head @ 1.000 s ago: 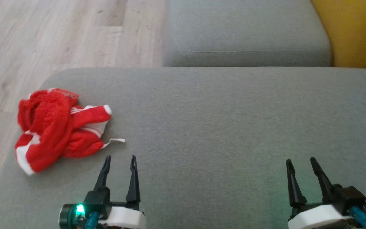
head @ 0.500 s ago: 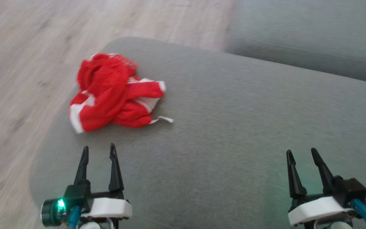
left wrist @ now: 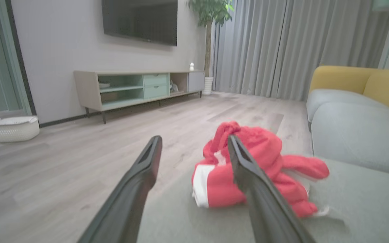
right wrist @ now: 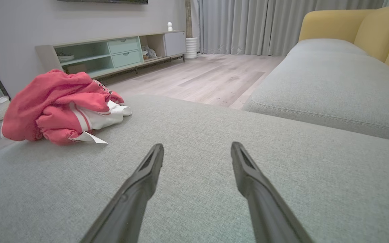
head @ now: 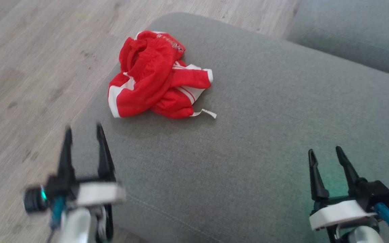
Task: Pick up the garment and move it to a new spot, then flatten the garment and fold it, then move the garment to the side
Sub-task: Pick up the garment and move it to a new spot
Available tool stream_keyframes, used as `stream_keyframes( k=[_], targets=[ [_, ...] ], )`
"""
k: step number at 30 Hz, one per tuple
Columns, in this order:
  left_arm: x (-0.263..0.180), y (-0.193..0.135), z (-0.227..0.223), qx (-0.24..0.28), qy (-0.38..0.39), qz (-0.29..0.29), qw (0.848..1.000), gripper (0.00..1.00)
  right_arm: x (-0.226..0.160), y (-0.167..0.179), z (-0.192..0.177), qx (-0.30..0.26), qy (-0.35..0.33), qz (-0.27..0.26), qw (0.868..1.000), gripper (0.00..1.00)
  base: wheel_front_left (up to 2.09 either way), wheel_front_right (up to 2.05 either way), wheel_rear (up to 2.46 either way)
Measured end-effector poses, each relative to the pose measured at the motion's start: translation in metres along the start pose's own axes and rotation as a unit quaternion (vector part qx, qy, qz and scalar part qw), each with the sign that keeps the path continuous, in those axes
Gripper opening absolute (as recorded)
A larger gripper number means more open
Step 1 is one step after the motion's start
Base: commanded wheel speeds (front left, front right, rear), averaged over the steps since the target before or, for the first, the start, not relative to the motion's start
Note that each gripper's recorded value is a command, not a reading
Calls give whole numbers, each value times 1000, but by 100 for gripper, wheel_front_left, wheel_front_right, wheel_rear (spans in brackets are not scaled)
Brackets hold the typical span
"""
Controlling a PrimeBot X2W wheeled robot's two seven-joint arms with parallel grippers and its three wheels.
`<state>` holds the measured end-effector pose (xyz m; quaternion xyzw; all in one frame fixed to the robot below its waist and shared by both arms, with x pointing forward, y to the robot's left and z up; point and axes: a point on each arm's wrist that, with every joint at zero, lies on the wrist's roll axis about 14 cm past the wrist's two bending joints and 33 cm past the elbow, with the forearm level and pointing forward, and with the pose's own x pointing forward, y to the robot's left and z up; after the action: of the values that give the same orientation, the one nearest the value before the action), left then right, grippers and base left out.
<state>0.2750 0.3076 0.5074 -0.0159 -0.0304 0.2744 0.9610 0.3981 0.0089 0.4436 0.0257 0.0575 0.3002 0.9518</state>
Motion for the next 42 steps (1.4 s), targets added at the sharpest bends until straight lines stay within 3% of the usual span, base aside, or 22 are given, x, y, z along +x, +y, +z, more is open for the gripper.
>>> stream_keyframes(
  k=[5,8,11,20,28,29,30,31,37,42],
  targets=[
    [58,-8,57,3,-79,-16,997,100,9,-4,-15,-18,15,12,1000,100,0,0,0],
    [100,-32,83,24,-114,-46,992,100,21,-24,-22,-35,19,12,999,100,0,0,0],
    [138,-63,78,53,-103,-82,990,100,37,-43,-26,-48,15,13,999,100,0,0,0],
    [216,-109,-20,86,88,-129,984,100,38,-87,-50,-55,34,-17,998,100,0,0,0],
    [209,-96,-117,104,252,-87,958,100,25,-119,-54,-55,34,-64,996,100,0,0,0],
    [208,-96,-122,105,255,-87,957,93,24,-121,-55,-55,34,-66,996,100,0,0,0],
    [209,-98,-124,100,253,-87,958,27,24,-122,-56,-54,35,-68,996,100,0,0,0],
    [210,-99,-124,92,250,-86,960,0,24,-123,-56,-53,35,-70,996,100,0,0,0],
    [223,-113,-86,72,181,-113,974,0,23,-122,-49,-54,31,-74,995,100,0,0,0],
    [237,-148,-11,91,77,-171,978,0,16,-107,-33,-46,20,-76,996,100,0,0,0]
  ],
)
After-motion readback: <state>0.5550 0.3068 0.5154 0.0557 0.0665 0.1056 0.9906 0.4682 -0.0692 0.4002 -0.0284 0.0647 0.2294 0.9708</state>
